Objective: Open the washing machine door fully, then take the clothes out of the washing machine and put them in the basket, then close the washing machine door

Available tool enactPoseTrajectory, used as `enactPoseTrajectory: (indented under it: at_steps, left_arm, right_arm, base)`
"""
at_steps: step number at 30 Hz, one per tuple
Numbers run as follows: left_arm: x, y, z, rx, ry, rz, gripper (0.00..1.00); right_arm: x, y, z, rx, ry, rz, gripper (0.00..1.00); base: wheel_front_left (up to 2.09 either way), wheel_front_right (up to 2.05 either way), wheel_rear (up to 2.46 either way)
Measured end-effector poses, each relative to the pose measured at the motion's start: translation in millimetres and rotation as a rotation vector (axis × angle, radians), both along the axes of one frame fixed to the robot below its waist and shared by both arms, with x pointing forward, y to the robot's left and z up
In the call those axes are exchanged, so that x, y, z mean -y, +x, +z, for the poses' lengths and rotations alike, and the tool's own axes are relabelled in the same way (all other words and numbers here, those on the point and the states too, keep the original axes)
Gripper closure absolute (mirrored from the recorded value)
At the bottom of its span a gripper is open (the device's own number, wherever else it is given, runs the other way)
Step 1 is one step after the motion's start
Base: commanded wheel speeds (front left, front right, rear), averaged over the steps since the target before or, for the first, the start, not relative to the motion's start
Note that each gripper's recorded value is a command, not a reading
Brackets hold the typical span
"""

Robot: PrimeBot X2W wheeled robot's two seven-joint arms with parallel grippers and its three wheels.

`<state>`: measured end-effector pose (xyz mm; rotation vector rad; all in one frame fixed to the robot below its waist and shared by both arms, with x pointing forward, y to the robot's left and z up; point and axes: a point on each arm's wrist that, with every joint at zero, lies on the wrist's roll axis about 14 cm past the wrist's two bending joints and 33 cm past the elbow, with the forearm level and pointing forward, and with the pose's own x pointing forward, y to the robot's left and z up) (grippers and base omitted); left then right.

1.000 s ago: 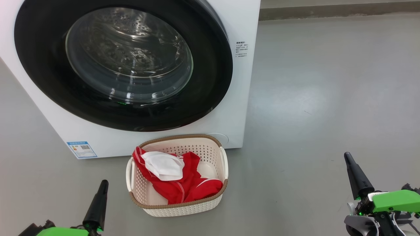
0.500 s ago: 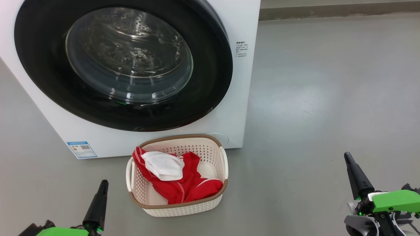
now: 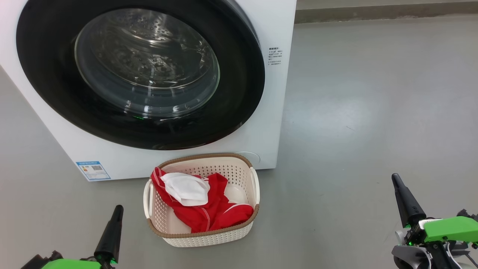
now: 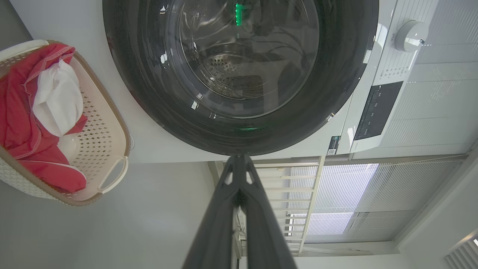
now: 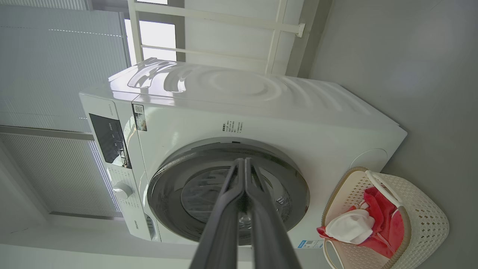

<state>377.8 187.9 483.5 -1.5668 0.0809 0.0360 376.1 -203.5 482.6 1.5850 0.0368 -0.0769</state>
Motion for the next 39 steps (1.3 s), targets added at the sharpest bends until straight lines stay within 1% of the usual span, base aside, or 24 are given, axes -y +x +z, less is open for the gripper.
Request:
enactPoseTrajectory:
  at_steps: [39]
  left_arm:
    - [0.0, 0.0, 0.0, 0.000, 0.000, 0.000, 1.00]
  right_arm:
    - [0.0, 0.0, -0.1, 0.000, 0.000, 0.000, 1.00]
  base:
    - [0.00, 0.00, 0.00]
